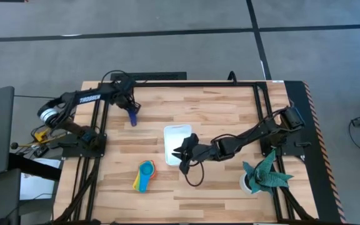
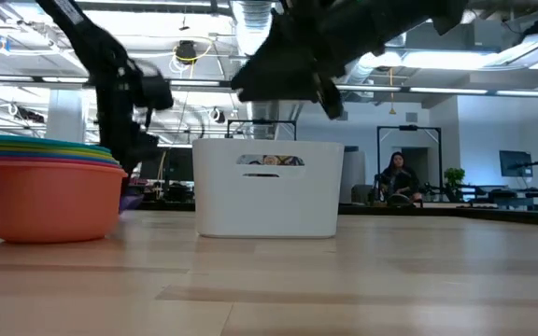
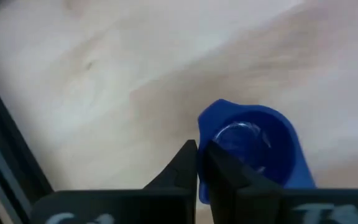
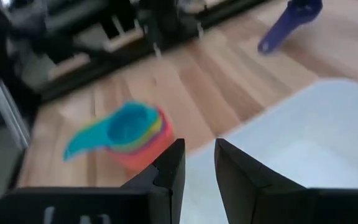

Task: Nest measuring cups in basket
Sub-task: Stack the light blue nest measuring cup into the green nest measuring cup, then stack the dark blue nest measuring cup into the blue nest measuring cup

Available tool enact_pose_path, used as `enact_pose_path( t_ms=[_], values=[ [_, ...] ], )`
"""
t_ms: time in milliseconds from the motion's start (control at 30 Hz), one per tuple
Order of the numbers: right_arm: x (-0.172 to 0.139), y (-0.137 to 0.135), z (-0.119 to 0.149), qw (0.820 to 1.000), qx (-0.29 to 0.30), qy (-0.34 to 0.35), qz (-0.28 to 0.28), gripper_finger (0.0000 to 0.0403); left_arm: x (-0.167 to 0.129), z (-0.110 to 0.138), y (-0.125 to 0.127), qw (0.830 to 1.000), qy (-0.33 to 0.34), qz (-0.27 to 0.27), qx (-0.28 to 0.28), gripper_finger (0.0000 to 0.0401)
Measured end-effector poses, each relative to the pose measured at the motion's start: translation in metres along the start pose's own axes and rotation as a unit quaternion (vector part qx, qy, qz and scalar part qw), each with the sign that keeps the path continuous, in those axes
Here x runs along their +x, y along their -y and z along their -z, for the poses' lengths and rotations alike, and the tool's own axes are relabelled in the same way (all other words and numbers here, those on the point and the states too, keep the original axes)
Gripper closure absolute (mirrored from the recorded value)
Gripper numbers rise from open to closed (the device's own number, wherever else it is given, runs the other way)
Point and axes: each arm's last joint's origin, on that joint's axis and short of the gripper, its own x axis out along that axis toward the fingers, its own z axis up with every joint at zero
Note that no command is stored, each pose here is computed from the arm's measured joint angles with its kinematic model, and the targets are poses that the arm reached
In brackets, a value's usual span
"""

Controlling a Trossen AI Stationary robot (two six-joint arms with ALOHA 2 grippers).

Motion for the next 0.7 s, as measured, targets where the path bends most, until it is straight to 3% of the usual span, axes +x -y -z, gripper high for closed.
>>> enact_pose_path(
  t_ms=[200, 400, 567, 700],
  values=[
    [0.014, 0.017, -0.022, 0.996, 0.056, 0.062, -0.024, 0.0280, -0.074, 0.021, 0.032, 0.991, 0.110, 0.075, 0.034, 0.0399],
    [0.021, 0.023, -0.027, 0.994, 0.068, 0.084, -0.032, 0.0228, -0.144, 0.067, 0.066, 0.951, 0.221, 0.216, 0.032, 0.0400],
    [0.028, 0.006, -0.037, 0.992, 0.037, 0.108, -0.055, 0.0170, -0.172, 0.099, 0.083, 0.928, 0.281, 0.245, 0.022, 0.0400],
    [0.041, -0.004, -0.042, 0.992, 0.024, 0.112, -0.061, 0.0155, -0.180, 0.114, 0.097, 0.915, 0.297, 0.272, 0.021, 0.0401]
  ],
)
